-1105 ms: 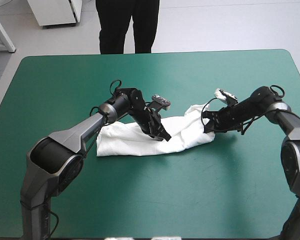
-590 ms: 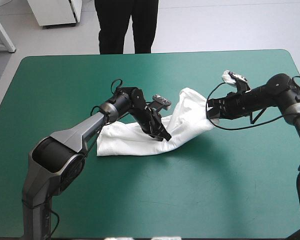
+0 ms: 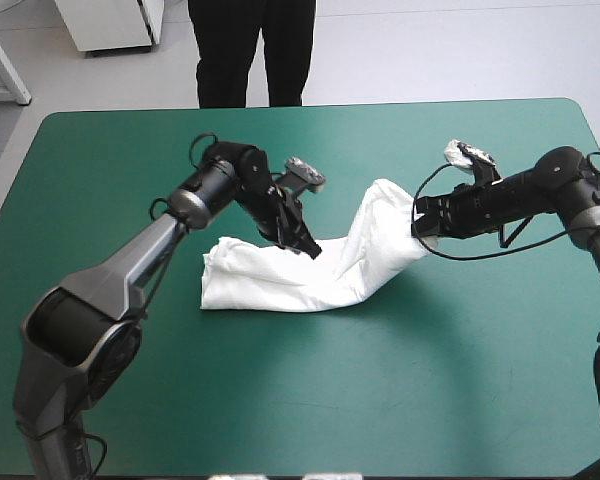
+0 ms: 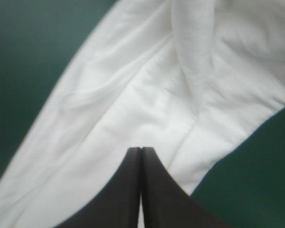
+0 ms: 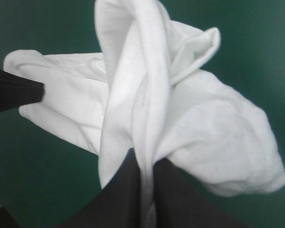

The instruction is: Fold the cloth

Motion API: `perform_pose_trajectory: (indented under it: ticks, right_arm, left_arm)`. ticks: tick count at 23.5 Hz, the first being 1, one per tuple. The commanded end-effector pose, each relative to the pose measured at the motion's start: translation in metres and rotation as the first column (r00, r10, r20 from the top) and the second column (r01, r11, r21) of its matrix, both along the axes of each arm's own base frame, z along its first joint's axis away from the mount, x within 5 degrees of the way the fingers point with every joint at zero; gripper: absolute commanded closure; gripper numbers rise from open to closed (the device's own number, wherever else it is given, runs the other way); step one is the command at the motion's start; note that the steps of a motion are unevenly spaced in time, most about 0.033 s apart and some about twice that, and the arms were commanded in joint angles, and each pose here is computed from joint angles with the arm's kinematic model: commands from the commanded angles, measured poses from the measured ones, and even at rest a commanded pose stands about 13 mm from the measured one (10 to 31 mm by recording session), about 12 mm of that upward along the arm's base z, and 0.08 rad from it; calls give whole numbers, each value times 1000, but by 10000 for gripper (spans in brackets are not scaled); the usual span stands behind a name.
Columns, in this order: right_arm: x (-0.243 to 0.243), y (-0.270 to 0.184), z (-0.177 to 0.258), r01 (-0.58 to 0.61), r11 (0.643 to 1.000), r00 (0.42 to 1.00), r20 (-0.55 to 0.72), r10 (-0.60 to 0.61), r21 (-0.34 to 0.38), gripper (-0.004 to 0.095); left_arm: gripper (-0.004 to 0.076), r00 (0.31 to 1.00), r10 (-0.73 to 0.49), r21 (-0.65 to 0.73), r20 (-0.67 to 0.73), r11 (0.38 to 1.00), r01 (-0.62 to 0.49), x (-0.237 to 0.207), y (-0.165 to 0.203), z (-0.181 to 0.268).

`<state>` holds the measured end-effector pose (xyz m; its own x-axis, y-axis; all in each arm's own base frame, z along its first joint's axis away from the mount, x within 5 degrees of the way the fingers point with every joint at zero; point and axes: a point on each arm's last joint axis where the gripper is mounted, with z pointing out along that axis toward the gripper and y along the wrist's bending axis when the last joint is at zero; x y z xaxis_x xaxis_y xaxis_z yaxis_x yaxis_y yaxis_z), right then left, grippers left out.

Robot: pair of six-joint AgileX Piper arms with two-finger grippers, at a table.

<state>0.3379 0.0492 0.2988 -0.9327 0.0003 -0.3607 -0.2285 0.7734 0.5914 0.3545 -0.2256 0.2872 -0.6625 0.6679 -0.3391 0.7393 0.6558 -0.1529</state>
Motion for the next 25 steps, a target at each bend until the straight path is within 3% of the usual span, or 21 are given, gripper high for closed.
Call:
perform_pose_trajectory:
  ticks: [1, 4, 9, 14, 25]
  right_arm:
    - [-6, 6, 35, -3, 994, 993, 118, -10, 111, 923]
    - [-9, 33, 44, -94, 985, 984, 163, 70, 143, 923]
    - [-20, 98, 63, -230, 963, 945, 269, 186, 140, 923]
    - [-24, 142, 51, -287, 944, 933, 271, 237, 163, 923]
    - [-2, 205, 15, -399, 895, 910, 209, 358, 199, 893]
  left_arm:
    - [734, 982, 62, -62, 179, 997, -51, -24, 36, 88]
    - [734, 916, 190, -145, 352, 978, -148, -66, 91, 163]
    - [734, 782, 327, -287, 531, 937, -197, -149, 145, 235]
    - [734, 745, 358, -328, 563, 924, -196, -179, 155, 250]
    - [734, 739, 373, -344, 561, 917, -202, -184, 157, 252]
